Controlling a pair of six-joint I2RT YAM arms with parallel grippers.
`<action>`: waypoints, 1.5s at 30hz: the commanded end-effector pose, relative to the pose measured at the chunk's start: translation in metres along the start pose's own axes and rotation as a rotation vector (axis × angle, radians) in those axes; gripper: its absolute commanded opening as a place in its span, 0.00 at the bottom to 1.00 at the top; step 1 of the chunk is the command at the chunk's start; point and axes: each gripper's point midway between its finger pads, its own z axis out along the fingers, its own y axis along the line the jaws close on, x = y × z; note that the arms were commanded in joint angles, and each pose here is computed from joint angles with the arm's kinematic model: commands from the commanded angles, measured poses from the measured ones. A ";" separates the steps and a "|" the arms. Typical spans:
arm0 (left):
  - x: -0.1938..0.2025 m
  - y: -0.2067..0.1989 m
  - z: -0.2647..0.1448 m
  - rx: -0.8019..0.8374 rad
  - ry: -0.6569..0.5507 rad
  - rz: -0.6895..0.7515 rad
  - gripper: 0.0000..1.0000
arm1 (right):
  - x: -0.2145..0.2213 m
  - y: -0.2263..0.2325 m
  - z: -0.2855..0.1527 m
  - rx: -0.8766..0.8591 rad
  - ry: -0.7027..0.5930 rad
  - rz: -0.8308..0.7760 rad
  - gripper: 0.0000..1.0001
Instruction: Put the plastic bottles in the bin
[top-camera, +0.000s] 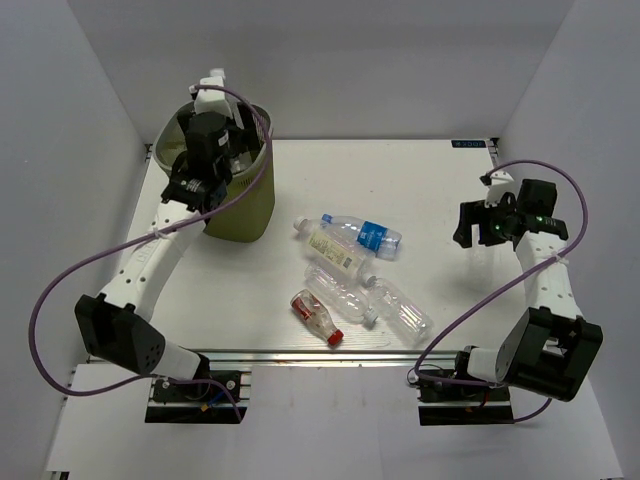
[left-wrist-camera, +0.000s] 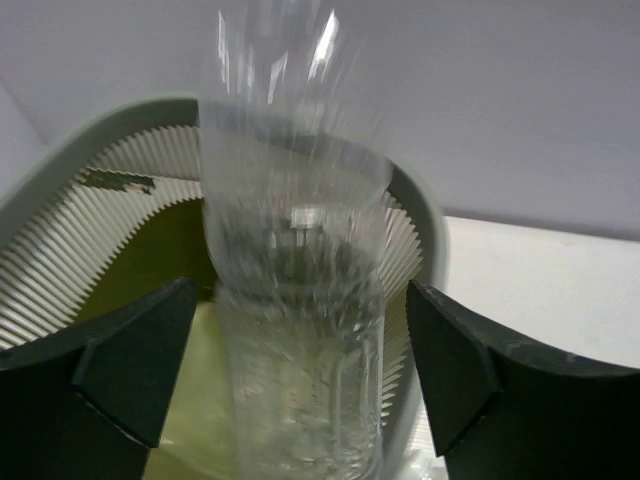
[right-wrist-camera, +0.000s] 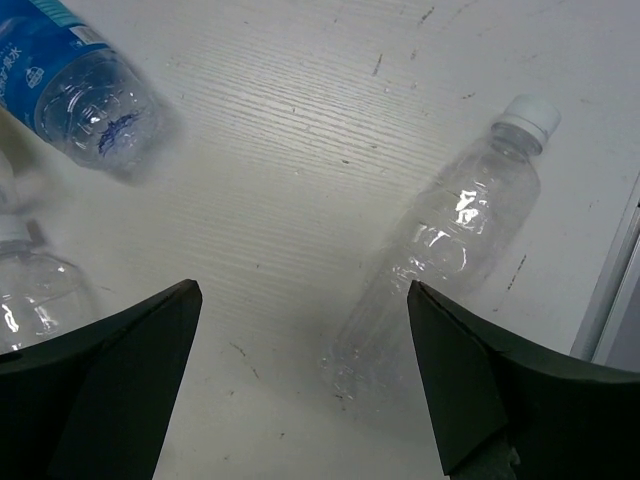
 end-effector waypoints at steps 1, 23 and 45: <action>-0.064 0.020 -0.018 -0.079 -0.135 -0.030 0.99 | 0.001 -0.008 -0.003 0.034 0.011 0.029 0.89; 0.056 -0.076 -0.167 0.674 0.389 -0.160 0.99 | 0.061 -0.074 0.024 0.272 0.315 0.142 0.89; 0.251 -0.077 -0.213 0.423 0.877 -0.226 0.99 | 0.031 -0.055 0.071 -0.069 0.234 0.041 0.32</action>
